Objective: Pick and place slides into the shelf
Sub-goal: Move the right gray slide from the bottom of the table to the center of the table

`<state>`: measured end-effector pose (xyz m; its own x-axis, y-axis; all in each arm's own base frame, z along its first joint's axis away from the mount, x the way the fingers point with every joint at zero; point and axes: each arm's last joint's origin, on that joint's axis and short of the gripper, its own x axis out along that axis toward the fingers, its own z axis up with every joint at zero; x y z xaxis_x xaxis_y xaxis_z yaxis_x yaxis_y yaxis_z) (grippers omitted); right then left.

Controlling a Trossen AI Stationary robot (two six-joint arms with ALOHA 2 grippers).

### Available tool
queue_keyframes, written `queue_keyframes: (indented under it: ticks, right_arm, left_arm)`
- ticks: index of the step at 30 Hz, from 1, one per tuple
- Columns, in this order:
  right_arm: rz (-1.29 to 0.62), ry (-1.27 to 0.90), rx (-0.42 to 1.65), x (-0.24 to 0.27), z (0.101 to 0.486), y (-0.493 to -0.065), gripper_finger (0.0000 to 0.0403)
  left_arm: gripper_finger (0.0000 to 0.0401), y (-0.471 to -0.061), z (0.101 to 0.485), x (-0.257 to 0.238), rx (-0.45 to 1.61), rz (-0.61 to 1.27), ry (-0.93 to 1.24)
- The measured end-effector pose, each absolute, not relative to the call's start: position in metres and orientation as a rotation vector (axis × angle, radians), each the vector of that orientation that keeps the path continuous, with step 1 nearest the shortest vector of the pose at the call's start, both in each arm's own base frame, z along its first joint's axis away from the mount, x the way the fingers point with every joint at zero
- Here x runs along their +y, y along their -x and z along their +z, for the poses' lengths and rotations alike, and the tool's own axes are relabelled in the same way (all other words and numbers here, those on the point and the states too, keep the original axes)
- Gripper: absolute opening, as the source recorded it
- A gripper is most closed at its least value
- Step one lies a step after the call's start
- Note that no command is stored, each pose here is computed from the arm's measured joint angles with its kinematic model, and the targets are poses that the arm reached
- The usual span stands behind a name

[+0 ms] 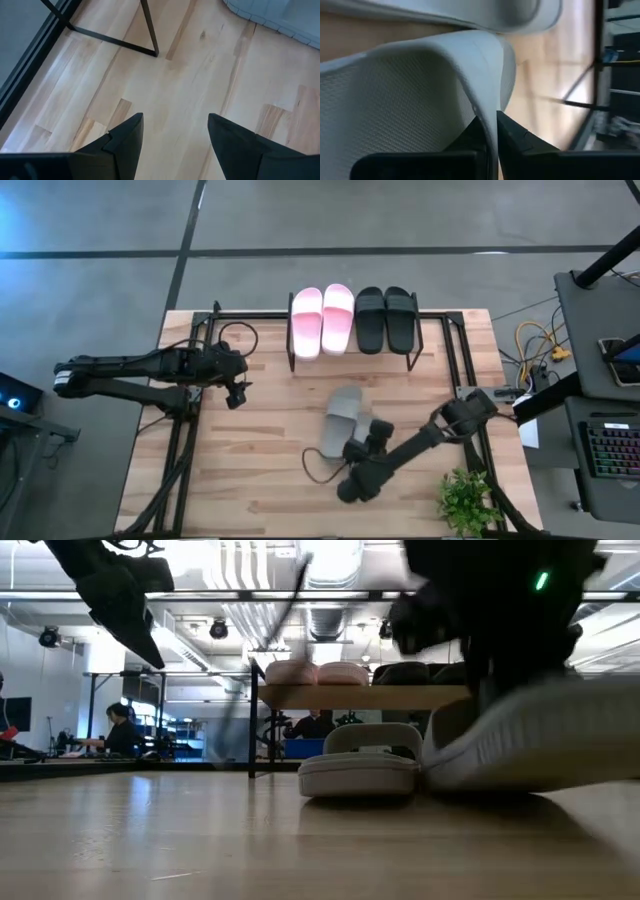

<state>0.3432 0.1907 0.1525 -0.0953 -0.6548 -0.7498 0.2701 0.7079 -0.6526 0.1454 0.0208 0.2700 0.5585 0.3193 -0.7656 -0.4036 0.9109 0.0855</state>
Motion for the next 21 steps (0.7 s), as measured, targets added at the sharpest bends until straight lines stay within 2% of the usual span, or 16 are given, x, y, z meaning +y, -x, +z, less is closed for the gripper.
queue_keyframes:
  ticks: [11,21]
  right_arm:
    - [-0.96,0.553,1.483,0.118,0.13,-0.347,0.0024]
    - [-1.008,0.517,1.405,0.104,0.144,-0.349,0.0034]
  left_arm:
    - [0.0208,-0.146,0.27,0.021,0.882,0.433,0.112]
    - [0.0208,-0.145,0.27,0.021,0.875,0.442,0.129]
